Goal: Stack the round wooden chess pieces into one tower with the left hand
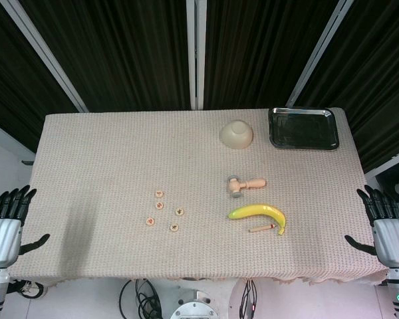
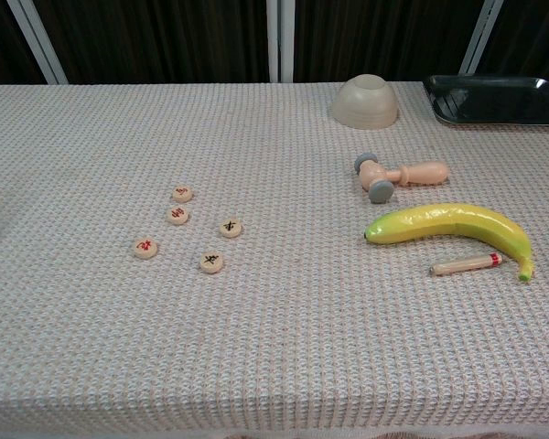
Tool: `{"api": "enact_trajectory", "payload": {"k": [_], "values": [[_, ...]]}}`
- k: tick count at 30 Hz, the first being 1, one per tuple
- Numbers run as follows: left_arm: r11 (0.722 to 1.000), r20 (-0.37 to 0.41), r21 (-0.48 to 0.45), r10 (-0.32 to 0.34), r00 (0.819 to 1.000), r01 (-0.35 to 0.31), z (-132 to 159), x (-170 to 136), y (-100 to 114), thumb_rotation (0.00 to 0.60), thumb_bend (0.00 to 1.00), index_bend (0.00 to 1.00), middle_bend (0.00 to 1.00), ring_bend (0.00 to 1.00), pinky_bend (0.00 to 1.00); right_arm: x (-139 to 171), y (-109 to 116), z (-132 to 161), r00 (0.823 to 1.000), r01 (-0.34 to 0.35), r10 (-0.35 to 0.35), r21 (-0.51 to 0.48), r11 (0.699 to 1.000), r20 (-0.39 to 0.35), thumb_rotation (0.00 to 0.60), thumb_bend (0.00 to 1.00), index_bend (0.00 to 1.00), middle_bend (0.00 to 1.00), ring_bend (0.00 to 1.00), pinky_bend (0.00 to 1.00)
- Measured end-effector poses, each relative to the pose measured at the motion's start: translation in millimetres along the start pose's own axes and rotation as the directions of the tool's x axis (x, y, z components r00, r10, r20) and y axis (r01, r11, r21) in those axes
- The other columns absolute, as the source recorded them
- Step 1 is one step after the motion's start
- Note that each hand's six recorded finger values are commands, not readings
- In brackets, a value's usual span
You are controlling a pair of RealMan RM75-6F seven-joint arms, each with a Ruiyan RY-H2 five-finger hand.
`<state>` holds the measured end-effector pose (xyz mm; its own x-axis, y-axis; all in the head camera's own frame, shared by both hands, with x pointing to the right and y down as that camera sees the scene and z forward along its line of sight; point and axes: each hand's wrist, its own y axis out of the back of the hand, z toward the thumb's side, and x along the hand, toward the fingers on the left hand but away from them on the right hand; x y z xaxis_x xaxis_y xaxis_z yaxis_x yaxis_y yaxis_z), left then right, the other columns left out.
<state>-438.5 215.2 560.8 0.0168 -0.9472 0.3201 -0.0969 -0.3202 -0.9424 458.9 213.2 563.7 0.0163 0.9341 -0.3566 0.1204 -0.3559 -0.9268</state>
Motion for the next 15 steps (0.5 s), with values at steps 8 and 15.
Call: {"api": "enact_trajectory", "payload": {"k": [8,15], "values": [[1.000,0.021,-0.011,-0.020,1.000,0.021,4.1,-4.7,-2.2,0.600,0.04,0.07,0.02,0.00,0.00,1.7,0.4,2.6,1.000,-0.002,0.002,0.000,1.000,-0.010,0.600,0.00,0.00,0.00,0.00,0.00],[0.999,0.051,-0.028,-0.040,0.998,0.042,11.1,-3.5,-0.6,0.600,0.06,0.07,0.03,0.00,0.00,3.0,2.9,3.7,1.000,0.001,-0.001,-0.010,1.000,-0.011,0.600,0.00,0.00,0.00,0.00,0.00]]}}
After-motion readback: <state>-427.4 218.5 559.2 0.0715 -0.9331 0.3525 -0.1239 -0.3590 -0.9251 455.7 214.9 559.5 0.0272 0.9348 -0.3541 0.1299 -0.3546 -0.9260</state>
